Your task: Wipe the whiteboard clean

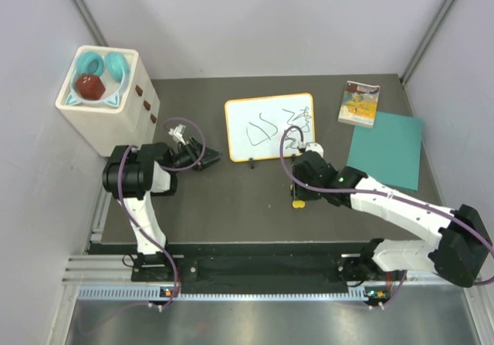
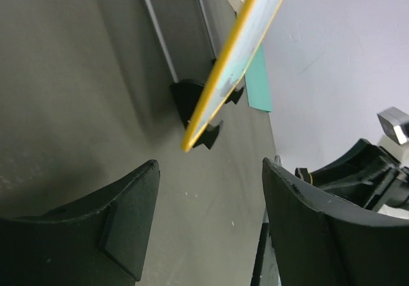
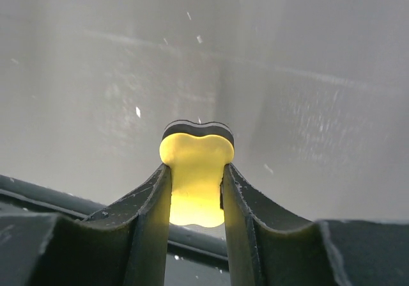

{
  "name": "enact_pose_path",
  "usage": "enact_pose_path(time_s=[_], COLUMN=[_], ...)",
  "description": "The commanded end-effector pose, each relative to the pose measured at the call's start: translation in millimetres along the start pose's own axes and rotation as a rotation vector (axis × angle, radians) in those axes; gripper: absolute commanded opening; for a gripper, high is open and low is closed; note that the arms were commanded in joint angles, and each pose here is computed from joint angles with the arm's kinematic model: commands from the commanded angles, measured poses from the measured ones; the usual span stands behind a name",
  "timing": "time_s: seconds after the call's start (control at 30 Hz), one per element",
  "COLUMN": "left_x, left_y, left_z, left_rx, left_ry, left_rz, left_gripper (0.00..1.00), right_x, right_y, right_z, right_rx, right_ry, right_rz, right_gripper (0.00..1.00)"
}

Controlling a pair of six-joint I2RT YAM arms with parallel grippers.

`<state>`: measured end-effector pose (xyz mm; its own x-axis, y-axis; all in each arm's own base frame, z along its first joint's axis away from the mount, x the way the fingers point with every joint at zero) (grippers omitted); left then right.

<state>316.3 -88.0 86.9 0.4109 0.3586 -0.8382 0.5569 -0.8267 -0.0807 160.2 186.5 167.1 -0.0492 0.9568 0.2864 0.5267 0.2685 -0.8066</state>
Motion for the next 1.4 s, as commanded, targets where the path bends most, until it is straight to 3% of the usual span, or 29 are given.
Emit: enact_pose_path(time_s=[0.0,0.47,0.8,1.0,1.37], left_x=[-6.3,6.4,14.0,16.2,15.5], left_y=[12.8,48.5,73.7,78.1,77.1], left_z=[-27.1,-26.8,-21.3,-18.3,-16.9], left_rx=[-0.088,-0.033,0.022,0.037,0.036], left_ry=[0.171,0.187,0.189,0.178,0.183], left_rz=[0.098,0.078,0.064,0.075,0.083], left_gripper=[0.69,0.64,0.57,0.43,0.30], right_x=[20.3,44.2,37.2,23.8,7.6], right_y=[-7.6,7.1,19.7,37.1,75.4], right_z=[-28.0,-117.8,-143.9,-164.0,-190.5], right_rx=[-0.137,-0.293,-0.317,-0.332,-0.356], right_ry=[-0.026,0.025,0.045,0.097,0.127], right_rz=[-0.055,-0.148,-0.136,-0.120,-0.019], right_gripper=[0.00,0.00,0.00,0.00,0.00])
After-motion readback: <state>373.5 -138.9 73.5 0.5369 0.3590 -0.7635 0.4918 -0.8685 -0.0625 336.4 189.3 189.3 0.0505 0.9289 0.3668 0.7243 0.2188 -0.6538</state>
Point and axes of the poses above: each gripper's point midway between its finger pads, its own y axis out along the fingers, its own x axis along the line the jaws close on, z = x × y, the point moved 8 cm from there along -y, back along the fingers, and after that the axes turned 9 degrees about y, right-handed, at the moved point
